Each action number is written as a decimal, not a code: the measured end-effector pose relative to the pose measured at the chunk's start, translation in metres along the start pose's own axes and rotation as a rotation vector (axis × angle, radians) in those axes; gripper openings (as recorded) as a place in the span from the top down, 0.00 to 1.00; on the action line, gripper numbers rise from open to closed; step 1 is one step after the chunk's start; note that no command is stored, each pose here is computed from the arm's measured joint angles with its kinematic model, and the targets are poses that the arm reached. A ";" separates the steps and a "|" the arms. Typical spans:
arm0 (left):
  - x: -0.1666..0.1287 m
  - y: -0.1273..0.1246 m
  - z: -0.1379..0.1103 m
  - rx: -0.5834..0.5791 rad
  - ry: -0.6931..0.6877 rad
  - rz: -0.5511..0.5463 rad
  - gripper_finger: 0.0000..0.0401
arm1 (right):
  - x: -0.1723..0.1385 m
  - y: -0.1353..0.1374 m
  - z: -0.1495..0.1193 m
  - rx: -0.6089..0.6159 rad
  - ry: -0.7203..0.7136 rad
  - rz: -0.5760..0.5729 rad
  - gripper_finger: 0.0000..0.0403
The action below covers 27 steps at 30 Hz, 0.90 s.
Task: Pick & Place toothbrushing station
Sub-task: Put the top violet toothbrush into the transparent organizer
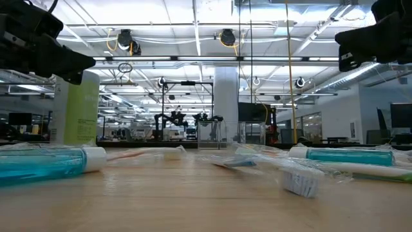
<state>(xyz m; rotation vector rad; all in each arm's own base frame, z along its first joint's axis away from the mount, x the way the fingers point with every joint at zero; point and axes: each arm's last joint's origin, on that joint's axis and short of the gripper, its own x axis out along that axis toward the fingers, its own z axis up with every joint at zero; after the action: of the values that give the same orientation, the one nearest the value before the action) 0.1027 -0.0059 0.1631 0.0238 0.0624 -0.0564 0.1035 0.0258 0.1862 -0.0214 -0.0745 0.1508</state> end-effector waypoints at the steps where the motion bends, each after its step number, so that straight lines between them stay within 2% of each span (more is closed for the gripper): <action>1: 0.000 0.000 0.000 0.000 -0.006 0.000 0.92 | 0.002 0.000 0.005 -0.010 -0.008 0.000 0.98; 7: 0.000 0.000 0.006 0.055 -0.067 0.006 0.92 | 0.017 0.002 0.019 -0.095 -0.012 -0.001 0.98; 12: -0.001 0.000 0.012 -0.057 -0.134 0.001 0.92 | 0.029 0.003 0.022 -0.136 -0.023 -0.002 0.98; 15: -0.001 0.000 0.016 -0.070 -0.168 -0.001 0.92 | 0.034 0.004 0.020 -0.145 -0.022 -0.002 0.98; 22: -0.002 0.002 0.025 -0.078 -0.178 0.035 0.92 | 0.042 0.004 0.018 -0.177 -0.026 -0.008 0.98; 27: -0.001 0.003 0.046 -0.064 -0.120 0.083 0.92 | 0.044 0.004 0.016 -0.230 -0.014 -0.014 0.98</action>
<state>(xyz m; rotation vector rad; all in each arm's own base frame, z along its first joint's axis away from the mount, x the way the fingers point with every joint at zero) 0.1051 -0.0036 0.2094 -0.0405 -0.0564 0.0273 0.1451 0.0367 0.2052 -0.2496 -0.1053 0.1277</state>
